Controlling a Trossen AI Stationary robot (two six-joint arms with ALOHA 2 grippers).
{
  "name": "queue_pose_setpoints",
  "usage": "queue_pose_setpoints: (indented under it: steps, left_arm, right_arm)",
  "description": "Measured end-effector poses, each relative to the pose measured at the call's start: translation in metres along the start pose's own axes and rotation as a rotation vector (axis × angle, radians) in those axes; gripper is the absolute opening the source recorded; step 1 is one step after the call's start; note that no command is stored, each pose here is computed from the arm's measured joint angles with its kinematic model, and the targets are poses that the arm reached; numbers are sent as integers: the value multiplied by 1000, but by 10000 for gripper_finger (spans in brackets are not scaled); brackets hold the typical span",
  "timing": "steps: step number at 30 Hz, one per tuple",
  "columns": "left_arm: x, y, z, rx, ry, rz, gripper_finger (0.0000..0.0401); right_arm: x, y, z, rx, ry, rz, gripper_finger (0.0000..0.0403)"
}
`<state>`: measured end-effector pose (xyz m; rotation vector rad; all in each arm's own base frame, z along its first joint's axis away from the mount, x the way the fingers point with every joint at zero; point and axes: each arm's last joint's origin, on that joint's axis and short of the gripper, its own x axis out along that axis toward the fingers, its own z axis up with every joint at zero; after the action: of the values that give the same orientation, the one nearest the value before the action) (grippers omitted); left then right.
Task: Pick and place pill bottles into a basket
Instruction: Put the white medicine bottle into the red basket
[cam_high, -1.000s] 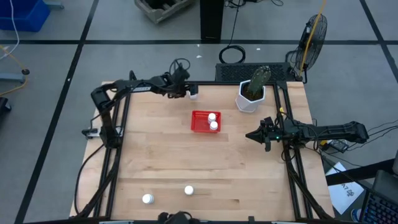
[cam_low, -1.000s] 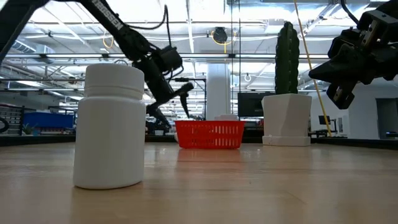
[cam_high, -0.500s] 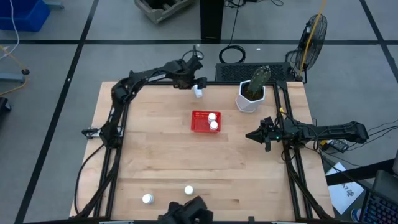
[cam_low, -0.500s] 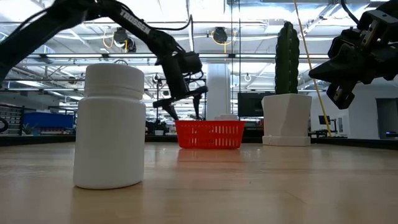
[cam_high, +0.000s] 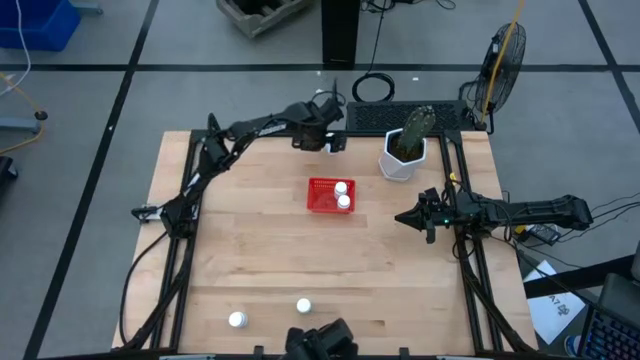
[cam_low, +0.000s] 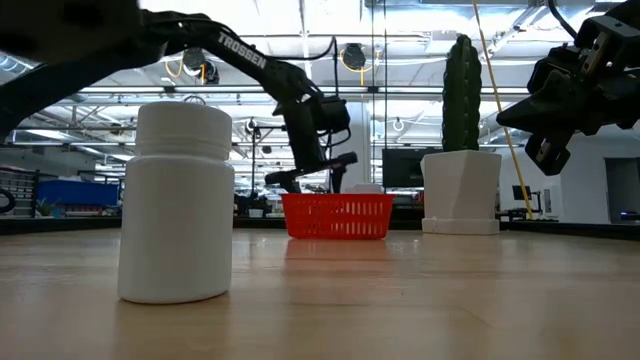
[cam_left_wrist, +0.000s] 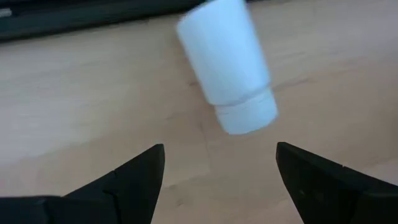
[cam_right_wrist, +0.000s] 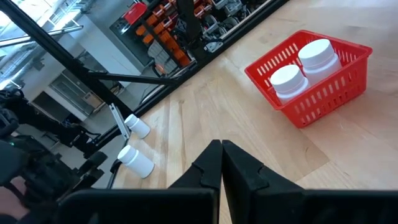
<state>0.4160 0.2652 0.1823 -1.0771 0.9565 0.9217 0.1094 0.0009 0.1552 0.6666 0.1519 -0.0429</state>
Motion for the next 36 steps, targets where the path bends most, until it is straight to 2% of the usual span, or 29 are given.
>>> queue_pose_setpoints:
  steps: [4,9,15,18,22,27,31,36]
  left_arm:
    - [-1,1,2,-25,-3,-5,315]
    - [-19,-2,-2,24,66,-78,314]
    - [-55,-9,-17,148,91,-93,311]
    - [-79,-11,-31,288,134,-90,299]
    - [-119,-16,-66,569,201,-58,278]
    - [-171,-24,-124,900,240,19,260]
    - [-203,-34,-176,1031,265,0,258]
    - [-235,-44,-236,1105,235,-65,257]
  right_arm:
    - [0,0,0,0,0,0,4]
    - [0,0,0,0,0,1,4]
    - [0,0,0,0,-1,0,4]
    - [0,0,0,0,1,0,4]
    - [0,0,0,0,1,0,4]
    - [0,0,0,0,1,0,4]
    - [0,0,0,0,1,0,4]
    - [0,0,0,0,1,-1,4]
